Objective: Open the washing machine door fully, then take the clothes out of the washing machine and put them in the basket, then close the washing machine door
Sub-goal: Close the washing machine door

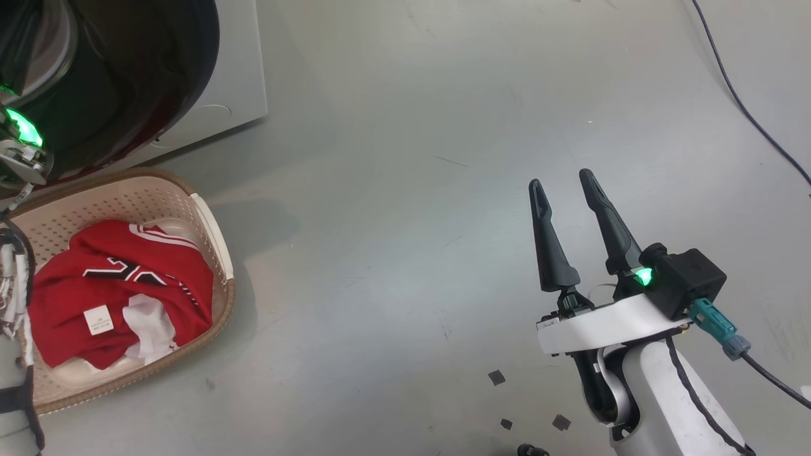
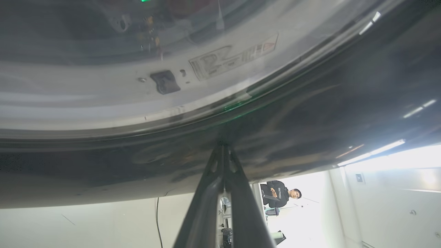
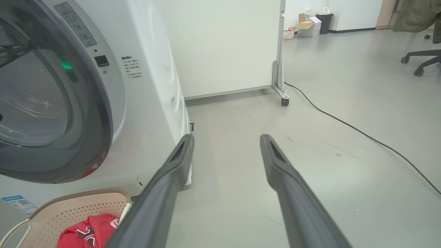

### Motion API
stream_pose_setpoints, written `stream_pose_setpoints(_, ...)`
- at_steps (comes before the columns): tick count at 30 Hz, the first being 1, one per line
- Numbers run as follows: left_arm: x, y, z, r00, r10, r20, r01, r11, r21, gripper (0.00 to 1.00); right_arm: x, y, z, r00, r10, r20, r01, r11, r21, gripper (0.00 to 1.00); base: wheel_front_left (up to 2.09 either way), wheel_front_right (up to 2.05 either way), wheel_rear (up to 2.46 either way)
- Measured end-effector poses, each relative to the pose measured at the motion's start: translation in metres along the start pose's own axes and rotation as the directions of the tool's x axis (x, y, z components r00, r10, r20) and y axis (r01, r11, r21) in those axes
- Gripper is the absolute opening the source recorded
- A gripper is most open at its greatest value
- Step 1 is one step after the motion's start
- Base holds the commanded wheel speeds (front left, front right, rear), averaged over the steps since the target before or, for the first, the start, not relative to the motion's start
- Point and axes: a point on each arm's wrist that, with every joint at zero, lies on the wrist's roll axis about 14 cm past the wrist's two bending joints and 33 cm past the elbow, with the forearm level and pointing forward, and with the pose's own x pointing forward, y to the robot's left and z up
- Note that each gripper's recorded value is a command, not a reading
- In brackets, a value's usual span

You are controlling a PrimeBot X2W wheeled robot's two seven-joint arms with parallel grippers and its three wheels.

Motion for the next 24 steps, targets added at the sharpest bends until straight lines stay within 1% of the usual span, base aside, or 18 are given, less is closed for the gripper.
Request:
stream_pose_setpoints(5, 0.0, -0.002, -0.006, 1.0, -0.016, -0.007, 0.016, 1.0, -0.002, 0.0, 0.001, -0.002, 0.003, 1.0, -0.008, 0.011, 0.008, 1.0, -0.001, 1.0, 0.0, 0.0, 0.0)
stream_pose_setpoints(10, -0.003, -0.008, -0.012, 0.999, -0.041, -0.009, 0.041, 0.999, -0.003, 0.0, 0.005, 0.004, 0.002, 1.0, 0.013, 0.013, -0.013, 1.0, -0.011, 1.0, 0.0, 0.0, 0.0)
stream_pose_setpoints(14, -0.01, -0.014, -0.01, 0.997, -0.07, 0.015, 0.07, 0.997, -0.022, 0.0, 0.009, 0.011, 0.0, 0.999, 0.036, 0.01, -0.036, 0.999, -0.015, 1.0, 0.0, 0.0, 0.0)
stream_pose_setpoints(18, -0.029, -0.005, -0.007, 0.997, -0.052, 0.054, 0.054, 0.998, -0.038, 0.0, 0.013, 0.019, -0.004, 0.998, 0.062, 0.005, -0.062, 0.998, -0.022, 1.0, 0.0, 0.0, 0.0)
stream_pose_setpoints(24, -0.071, 0.008, -0.003, 0.99, -0.01, 0.142, 0.021, 0.997, -0.081, 0.0, 0.02, 0.035, -0.011, 0.994, 0.113, -0.004, -0.113, 0.993, -0.031, 1.0, 0.0, 0.0, 0.0)
